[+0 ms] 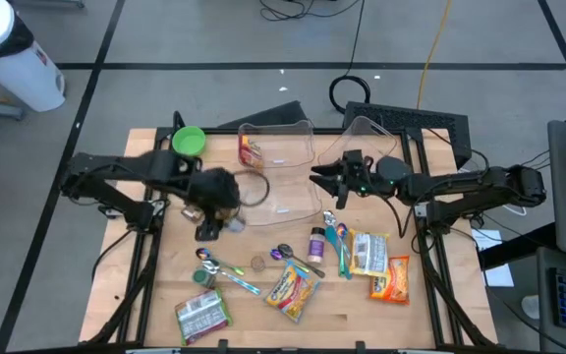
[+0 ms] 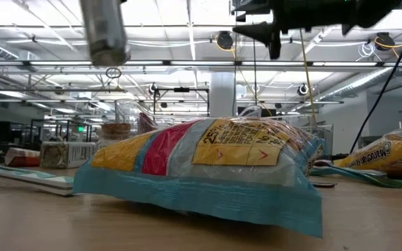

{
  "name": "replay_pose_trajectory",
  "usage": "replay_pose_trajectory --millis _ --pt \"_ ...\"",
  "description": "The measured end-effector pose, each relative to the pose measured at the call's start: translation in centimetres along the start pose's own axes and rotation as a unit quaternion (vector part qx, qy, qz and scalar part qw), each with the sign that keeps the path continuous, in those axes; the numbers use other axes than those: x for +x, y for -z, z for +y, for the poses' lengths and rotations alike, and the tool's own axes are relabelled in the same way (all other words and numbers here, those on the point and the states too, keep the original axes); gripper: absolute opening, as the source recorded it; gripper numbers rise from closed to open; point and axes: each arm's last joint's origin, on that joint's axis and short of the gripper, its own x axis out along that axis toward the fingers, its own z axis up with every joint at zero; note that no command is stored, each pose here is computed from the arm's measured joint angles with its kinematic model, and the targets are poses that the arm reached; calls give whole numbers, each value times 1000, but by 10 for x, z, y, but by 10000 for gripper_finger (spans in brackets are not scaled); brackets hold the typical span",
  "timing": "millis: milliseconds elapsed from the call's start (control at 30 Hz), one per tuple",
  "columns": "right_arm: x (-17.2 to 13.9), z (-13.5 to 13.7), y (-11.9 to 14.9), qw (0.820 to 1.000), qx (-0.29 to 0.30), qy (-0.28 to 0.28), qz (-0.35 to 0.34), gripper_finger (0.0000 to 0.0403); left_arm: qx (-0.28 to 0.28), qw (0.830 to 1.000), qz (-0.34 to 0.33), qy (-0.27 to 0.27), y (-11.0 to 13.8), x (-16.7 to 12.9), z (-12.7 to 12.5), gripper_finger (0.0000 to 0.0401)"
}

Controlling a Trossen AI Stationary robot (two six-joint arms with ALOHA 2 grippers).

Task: Pick & Place Food Item
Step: Put the gold seasoning bottle into the top right transparent bin

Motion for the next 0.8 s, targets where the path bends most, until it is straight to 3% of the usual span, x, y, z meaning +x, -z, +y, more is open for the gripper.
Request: replay_pose_trajectory --millis 133,400,533,800 --pt "7 20 -27 998 -63 -8 13 160 3 999 -36 -12 -6 -15 14 281" --pt "23 48 -76 996 -67 -50 19 184 -10 993 -117 -22 -22 -21 45 281" --pt "50 54 -77 992 -60 -87 69 215 -5 989 -144 -25 -31 -18 53 281" --pt "88 48 -52 985 -57 -93 131 280 -16 989 -149 -19 -36 -12 60 281"
